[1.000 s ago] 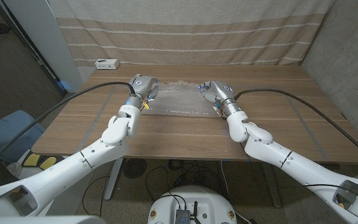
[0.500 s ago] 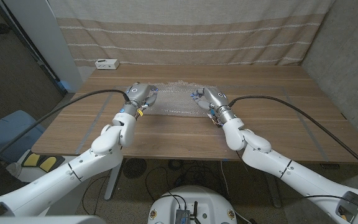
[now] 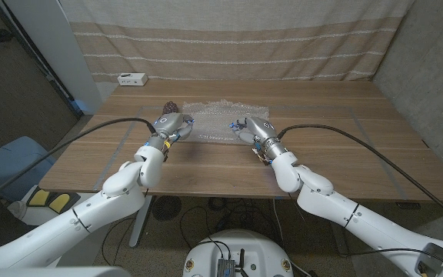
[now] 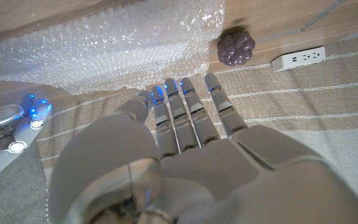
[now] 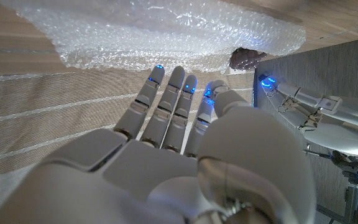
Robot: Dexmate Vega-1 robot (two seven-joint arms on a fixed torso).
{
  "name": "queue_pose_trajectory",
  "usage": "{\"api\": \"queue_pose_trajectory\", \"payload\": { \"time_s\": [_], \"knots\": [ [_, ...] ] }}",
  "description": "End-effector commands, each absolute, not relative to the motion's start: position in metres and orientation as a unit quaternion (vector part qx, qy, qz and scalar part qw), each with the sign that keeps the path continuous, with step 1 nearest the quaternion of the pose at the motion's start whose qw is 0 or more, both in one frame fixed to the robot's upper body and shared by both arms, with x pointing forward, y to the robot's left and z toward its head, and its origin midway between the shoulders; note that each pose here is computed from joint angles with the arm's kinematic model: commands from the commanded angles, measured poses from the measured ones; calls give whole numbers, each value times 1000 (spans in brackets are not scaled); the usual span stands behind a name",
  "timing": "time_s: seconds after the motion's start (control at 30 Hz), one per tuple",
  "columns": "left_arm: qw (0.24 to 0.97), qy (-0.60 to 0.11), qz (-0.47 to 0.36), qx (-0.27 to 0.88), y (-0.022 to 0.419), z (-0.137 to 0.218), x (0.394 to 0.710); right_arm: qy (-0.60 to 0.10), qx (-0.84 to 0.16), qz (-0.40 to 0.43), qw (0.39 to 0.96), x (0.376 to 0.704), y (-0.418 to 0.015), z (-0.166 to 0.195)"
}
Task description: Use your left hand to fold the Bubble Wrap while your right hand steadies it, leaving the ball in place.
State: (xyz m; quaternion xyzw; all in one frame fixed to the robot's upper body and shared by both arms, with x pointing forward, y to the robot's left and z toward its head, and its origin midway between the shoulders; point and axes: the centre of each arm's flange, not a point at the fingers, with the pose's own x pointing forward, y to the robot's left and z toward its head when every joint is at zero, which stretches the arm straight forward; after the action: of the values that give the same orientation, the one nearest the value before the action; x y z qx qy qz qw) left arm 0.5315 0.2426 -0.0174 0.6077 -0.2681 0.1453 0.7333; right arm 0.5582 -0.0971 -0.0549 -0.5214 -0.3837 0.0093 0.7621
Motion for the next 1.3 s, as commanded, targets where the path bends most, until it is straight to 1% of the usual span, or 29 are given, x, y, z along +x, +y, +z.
{"api": "queue_pose_trajectory", "payload": {
  "time_s": [0.03, 0.5, 0.7, 0.93, 1.3],
  "knots": [
    [744, -256, 119, 605, 244, -28, 536, -361, -529, 40, 767, 565, -91, -69],
    [724, -218, 98, 647, 245, -25, 556, -319, -541, 66, 775, 583, -91, -69],
    [733, -188, 73, 650, 248, -26, 570, -297, -548, 75, 778, 591, -93, -72],
    [723, -166, 53, 669, 249, -27, 577, -286, -573, 80, 764, 595, -93, -76],
    [676, -179, 69, 711, 244, -27, 573, -290, -598, 71, 744, 594, -91, -77]
  ]
}}
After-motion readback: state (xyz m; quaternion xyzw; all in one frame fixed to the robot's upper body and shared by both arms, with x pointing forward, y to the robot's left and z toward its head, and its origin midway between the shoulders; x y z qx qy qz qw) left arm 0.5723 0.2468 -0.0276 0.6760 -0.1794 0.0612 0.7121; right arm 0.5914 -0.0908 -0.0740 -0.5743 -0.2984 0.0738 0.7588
